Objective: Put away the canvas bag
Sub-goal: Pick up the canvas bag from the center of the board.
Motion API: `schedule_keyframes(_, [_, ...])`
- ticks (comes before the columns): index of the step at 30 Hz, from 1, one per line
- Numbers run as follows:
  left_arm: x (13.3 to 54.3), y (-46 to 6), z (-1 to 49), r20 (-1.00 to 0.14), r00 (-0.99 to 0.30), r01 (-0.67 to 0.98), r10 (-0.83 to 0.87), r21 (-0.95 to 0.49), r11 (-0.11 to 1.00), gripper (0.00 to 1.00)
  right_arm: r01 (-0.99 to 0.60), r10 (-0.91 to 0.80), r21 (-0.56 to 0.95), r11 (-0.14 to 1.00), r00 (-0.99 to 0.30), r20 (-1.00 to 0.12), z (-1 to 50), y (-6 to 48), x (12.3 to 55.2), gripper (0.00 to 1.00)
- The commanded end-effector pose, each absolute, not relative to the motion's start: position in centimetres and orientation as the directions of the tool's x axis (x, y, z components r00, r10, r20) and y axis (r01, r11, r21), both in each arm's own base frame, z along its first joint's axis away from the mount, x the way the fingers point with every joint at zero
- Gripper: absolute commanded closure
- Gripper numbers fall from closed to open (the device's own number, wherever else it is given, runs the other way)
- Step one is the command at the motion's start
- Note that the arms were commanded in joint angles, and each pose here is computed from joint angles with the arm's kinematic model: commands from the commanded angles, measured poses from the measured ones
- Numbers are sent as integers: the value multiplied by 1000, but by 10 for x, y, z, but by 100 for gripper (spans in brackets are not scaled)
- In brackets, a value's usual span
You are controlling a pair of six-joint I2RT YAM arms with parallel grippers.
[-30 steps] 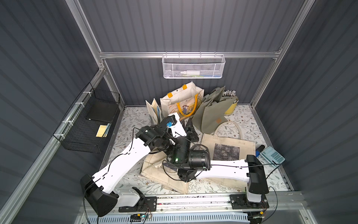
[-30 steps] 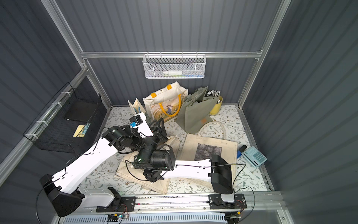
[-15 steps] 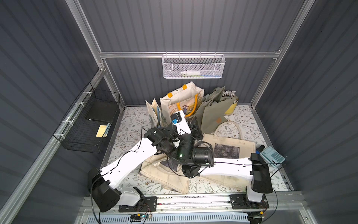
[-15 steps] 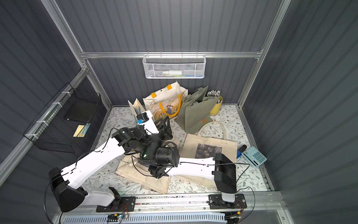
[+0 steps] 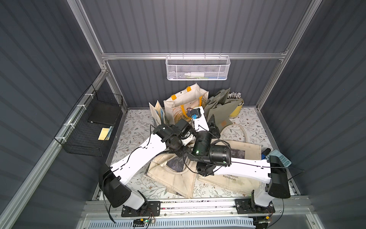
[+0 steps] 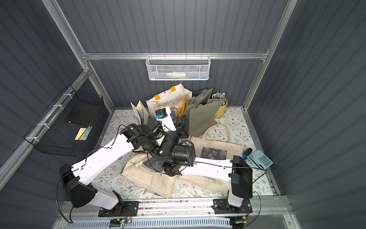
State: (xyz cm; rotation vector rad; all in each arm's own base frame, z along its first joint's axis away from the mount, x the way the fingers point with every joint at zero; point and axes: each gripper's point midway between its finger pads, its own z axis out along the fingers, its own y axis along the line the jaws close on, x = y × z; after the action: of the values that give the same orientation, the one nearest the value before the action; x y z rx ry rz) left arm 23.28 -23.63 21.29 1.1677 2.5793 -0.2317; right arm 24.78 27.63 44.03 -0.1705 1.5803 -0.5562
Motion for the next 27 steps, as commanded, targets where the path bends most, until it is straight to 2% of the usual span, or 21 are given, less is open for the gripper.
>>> schedule_keyframes(1, [236, -246, 237, -390, -623, 747, 678, -42, 663, 100, 212, -225, -275, 938, -234, -946, 412, 258, 242, 64])
schedule_keyframes(3, [242, -254, 256, -458, -619, 737, 639, -57, 673, 100, 222, -243, -298, 928, -243, -939, 412, 254, 247, 64])
schedule_keyframes(10, [252, -260, 288, -575, -626, 688, 527, -87, 721, 100, 276, -224, -293, 916, -253, -941, 413, 237, 260, 64])
schedule_keyframes(15, [265, -260, 309, -648, -591, 664, 479, -54, 746, 100, 245, -263, -326, 913, -258, -930, 408, 263, 260, 64])
schedule_keyframes(22, [279, -272, 328, -700, -550, 670, 455, -44, 741, 100, 241, -222, -279, 930, -237, -946, 411, 293, 265, 64])
schedule_keyframes(27, [286, -283, 328, -698, -540, 686, 471, -41, 726, 100, 300, -137, -200, 933, -218, -966, 413, 282, 278, 61])
